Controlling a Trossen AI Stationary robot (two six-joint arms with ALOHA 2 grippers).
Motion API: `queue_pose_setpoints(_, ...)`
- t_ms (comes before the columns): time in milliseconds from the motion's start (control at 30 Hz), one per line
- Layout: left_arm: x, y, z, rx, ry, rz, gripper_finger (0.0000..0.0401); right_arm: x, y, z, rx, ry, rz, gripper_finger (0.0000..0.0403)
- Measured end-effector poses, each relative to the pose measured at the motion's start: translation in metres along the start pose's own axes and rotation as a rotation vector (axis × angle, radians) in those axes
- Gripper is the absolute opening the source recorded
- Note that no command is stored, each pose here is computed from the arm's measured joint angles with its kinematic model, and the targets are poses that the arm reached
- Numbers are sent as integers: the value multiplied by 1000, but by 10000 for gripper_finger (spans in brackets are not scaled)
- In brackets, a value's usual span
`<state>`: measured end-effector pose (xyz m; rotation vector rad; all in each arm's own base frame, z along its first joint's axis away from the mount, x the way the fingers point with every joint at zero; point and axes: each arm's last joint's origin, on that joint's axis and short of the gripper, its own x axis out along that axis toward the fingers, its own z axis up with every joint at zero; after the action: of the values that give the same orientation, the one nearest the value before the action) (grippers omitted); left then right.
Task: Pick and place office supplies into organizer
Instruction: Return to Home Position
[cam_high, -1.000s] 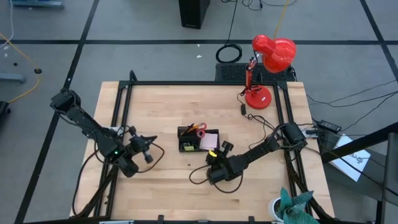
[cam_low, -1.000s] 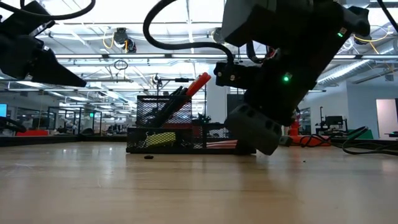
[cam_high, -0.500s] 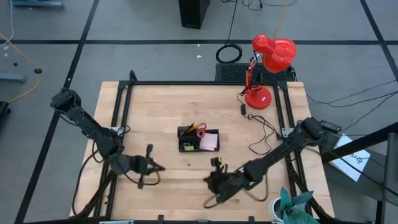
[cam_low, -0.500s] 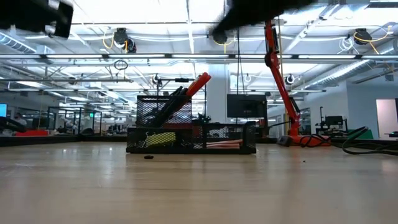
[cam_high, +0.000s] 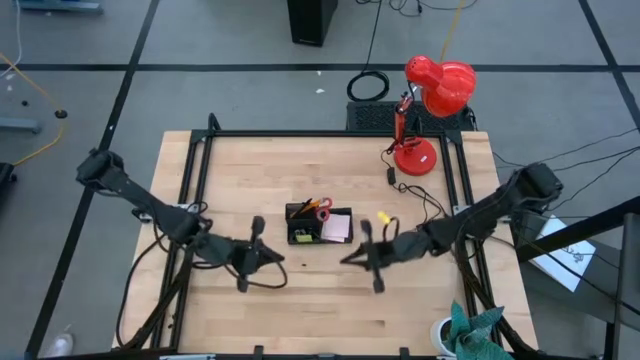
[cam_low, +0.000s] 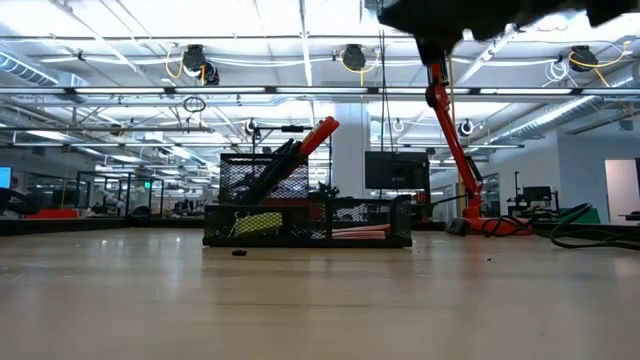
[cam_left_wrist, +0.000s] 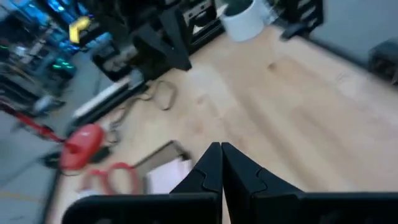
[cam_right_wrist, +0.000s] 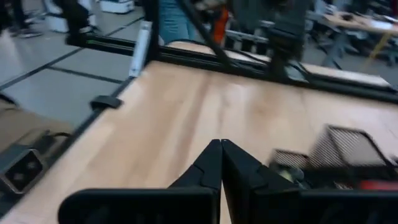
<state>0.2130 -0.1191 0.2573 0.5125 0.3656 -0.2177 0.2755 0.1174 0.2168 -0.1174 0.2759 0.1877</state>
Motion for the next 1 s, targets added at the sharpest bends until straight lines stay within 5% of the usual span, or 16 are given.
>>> queue_pose_setpoints(233,-17,38,17,54,22,197,4,-30,-29,-27,71,-57,-76,0)
queue_pose_setpoints(433,-39,65,6,-45,-184,81,2,-55,-39,-55,138,-149,-97,0)
queue_pose_setpoints(600,-26,71,-20,-71,-319,7,2,-68,-46,-65,178,-194,-102,0)
queue_pose_setpoints(800,1,78,-58,-163,-268,39,3,-75,-51,-76,200,-183,-107,0)
queue_pose_setpoints(1000,-17,80,-72,-148,-372,89,2,-88,-52,-89,206,-252,-62,0)
